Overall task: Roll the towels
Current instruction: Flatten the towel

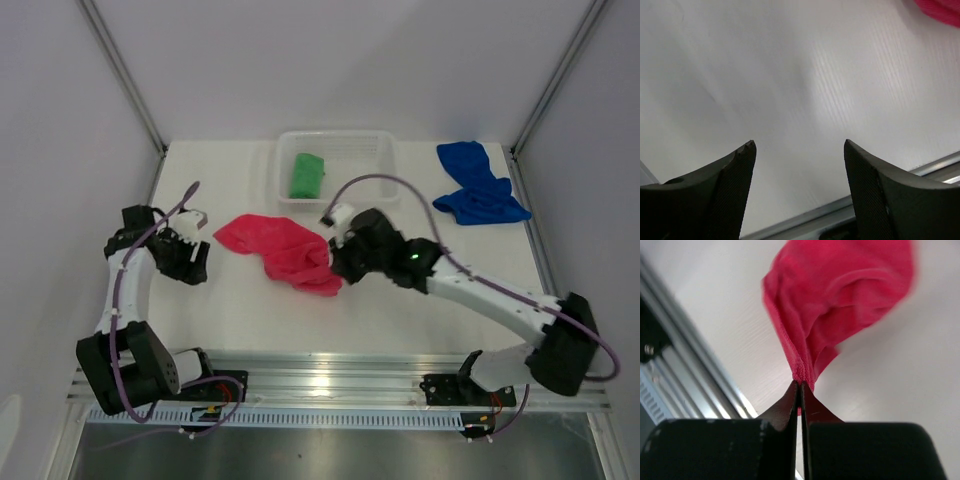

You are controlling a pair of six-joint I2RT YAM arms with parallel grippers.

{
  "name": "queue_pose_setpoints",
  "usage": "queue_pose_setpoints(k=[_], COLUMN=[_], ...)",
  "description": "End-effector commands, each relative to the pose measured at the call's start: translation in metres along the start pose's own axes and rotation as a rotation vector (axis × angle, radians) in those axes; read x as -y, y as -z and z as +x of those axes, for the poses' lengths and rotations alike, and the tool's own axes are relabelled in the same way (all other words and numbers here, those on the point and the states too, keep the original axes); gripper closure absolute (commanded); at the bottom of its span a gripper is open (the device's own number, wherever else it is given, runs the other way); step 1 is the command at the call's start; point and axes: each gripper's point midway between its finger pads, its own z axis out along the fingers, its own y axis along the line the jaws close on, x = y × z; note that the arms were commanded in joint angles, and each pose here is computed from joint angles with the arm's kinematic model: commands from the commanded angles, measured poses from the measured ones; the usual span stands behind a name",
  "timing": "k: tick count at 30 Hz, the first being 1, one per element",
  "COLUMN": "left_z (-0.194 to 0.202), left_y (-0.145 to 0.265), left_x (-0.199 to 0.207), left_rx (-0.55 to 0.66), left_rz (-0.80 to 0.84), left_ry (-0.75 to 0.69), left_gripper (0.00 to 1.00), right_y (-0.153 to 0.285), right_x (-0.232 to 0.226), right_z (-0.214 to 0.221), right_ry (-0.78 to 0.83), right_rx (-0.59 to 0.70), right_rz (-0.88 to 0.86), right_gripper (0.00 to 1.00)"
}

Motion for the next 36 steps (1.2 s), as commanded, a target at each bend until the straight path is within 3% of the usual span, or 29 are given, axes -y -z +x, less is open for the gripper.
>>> queue_pose_setpoints(k=[1,7,10,13,17,23,28,33,36], left_z=[-0.031,-0.056,-0.056,-0.028,-0.005,-0.006,0.033,0.030,0.028], left_y=[-0.013,-0.059,-0.071,-0.082,-0.090,-0.062,-0.096,-0.115,-0.124], left_x=[0.002,0.027,0.033,0.048,0.089,0.155,0.142,0.140,0.134], left_rx=[0.022,-0.080,-0.146,-0.231,-0.216,-0.046,-0.208,-0.225,-0.269], left_rz=[-0.031,-0.051,0.037,0.150,0.226,0.361,0.310,0.275,0.240], left_ry=[-0.304,-0.787,-0.854,-0.949,-1.111,-1.088,-1.118,-1.097,-1.075], left_gripper=[0.26,0.22,0.22,0.17,0.20,0.23,0.22,0.21,0.29], right_y=[0.052,0.106,0.119,0.116,0.108,0.105,0.105,0.110,0.114], right_x=[0.044,0.103,0.128,0.133,0.140,0.148,0.150,0.150,0.152], right_z=[0.026,0.030,0.030,0.022,0.022,0.027,0.026,0.029,0.030], right_ry=[-0.217,-0.383,-0.445,-0.450,-0.460,-0.479,-0.483,-0.485,-0.489], right_rx=[-0.006,0.125,0.159,0.193,0.185,0.176,0.182,0.184,0.187], right_rz=[0.076,0.139,0.154,0.122,0.124,0.133,0.128,0.140,0.153], right_gripper=[1.00,1.00,1.00,1.00,1.00,1.00,1.00,1.00,1.00])
